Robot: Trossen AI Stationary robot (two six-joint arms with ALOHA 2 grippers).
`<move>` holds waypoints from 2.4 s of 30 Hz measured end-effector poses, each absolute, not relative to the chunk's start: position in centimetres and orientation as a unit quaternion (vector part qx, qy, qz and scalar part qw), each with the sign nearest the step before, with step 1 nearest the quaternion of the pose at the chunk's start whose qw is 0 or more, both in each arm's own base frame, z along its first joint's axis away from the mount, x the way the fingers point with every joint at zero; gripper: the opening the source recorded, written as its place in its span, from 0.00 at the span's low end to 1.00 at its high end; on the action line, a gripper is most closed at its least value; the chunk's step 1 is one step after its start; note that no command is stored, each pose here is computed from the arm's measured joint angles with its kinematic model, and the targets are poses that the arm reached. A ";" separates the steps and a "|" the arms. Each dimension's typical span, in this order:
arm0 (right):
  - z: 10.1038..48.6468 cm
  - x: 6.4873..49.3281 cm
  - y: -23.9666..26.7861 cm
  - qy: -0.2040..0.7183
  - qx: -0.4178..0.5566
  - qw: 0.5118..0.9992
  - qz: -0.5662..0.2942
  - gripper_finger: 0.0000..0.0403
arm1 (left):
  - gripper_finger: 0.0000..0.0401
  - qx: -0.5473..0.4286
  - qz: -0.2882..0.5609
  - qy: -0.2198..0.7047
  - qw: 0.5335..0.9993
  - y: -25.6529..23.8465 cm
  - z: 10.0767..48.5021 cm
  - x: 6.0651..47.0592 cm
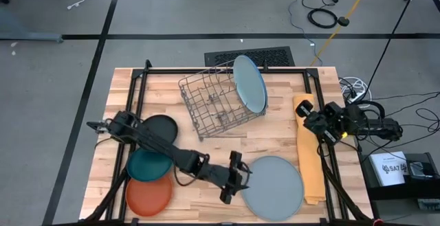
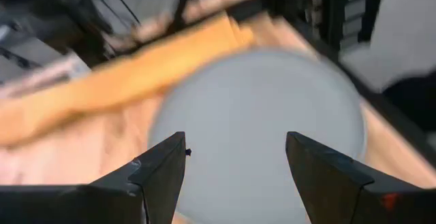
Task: Sort dishes
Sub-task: Put the gray plate into the dish rack
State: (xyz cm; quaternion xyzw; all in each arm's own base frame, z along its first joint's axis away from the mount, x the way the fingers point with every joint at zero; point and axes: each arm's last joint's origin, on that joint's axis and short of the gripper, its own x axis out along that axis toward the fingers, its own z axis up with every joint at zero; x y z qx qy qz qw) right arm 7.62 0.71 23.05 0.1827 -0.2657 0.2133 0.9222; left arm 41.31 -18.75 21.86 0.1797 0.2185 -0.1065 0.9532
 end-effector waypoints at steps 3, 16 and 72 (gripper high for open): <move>24.1 7.9 0.8 -0.230 0.194 0.930 0.210 0.02 | 0.63 0.200 -0.113 0.260 0.938 -19.3 19.8 41.9; 28.1 13.8 3.2 -0.061 0.145 0.956 0.247 0.07 | 0.63 0.348 -0.183 0.360 0.846 -20.2 16.2 43.7; 37.3 12.6 9.2 -0.209 0.001 0.903 0.375 0.49 | 0.00 0.441 -0.136 0.366 0.808 -24.4 28.1 43.3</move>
